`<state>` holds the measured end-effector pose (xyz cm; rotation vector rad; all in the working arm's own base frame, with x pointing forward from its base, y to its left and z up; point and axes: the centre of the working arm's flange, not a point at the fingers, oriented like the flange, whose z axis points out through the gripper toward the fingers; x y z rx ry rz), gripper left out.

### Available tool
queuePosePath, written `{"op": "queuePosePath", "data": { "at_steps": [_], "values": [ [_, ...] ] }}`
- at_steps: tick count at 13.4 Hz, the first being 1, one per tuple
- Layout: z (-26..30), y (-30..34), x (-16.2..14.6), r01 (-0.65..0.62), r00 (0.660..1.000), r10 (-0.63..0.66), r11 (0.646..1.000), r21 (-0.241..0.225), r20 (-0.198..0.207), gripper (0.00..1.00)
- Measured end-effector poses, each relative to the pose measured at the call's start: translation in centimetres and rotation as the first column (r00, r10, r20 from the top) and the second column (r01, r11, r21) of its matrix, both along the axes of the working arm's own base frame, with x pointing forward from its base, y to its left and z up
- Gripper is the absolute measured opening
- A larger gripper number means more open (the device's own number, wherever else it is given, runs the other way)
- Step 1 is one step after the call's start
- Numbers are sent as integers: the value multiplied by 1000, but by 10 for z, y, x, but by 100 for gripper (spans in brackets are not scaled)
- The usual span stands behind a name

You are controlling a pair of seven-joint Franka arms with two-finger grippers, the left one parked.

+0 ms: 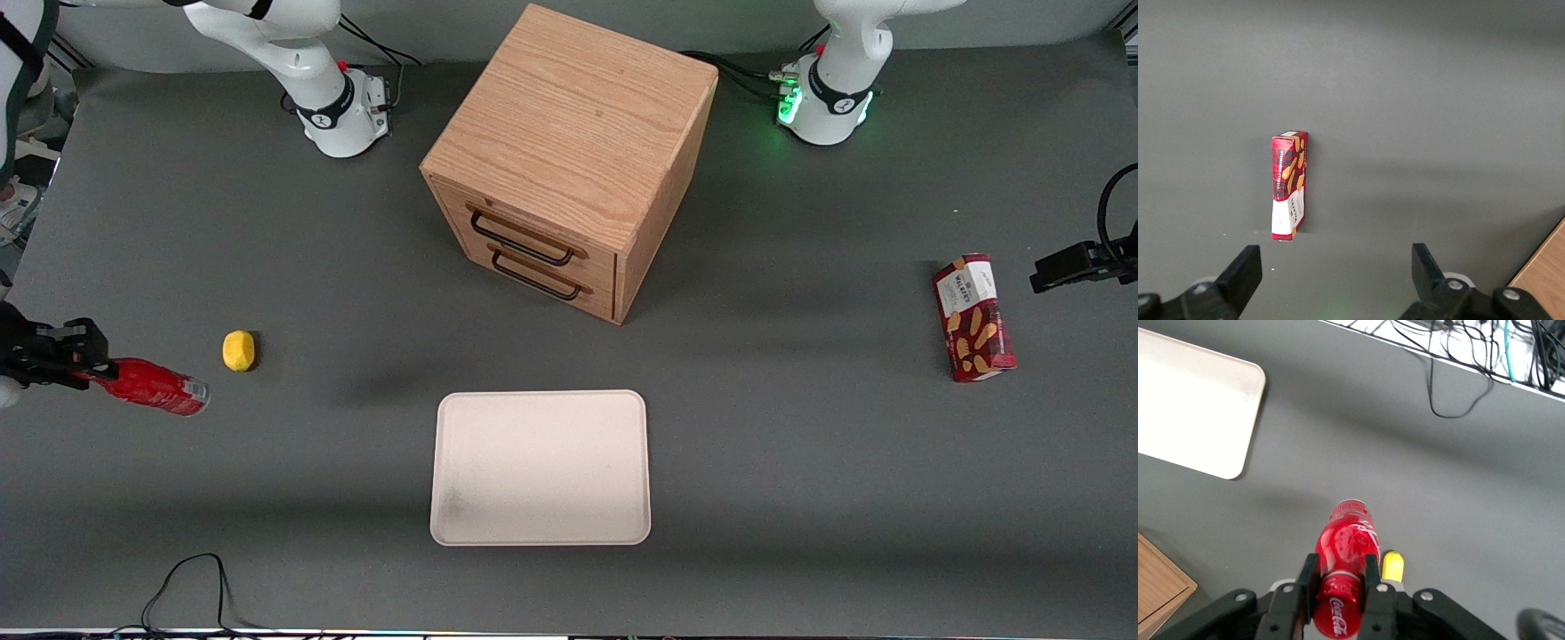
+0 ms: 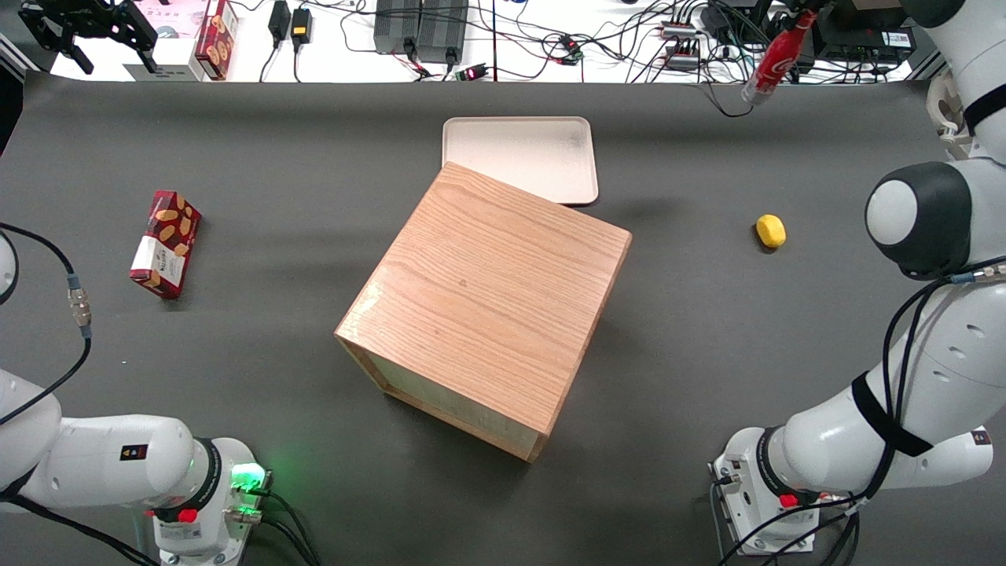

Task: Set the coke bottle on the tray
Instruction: 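Lift the bottle and carry it toward the white tray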

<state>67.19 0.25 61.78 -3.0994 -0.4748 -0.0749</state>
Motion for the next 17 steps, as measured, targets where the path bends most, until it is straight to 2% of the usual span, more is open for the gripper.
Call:
{"op": "queuePosePath", "data": {
  "at_steps": [5,11,14,17],
  "values": [
    [17,110,-11,-68,997,68,998,12,41,31],
    [7,256,-37,-30,997,27,998,46,74,31],
    [-5,292,-41,-9,996,4,998,60,85,31],
    [-29,295,-25,2,996,-8,998,58,93,31]
  ]
}}
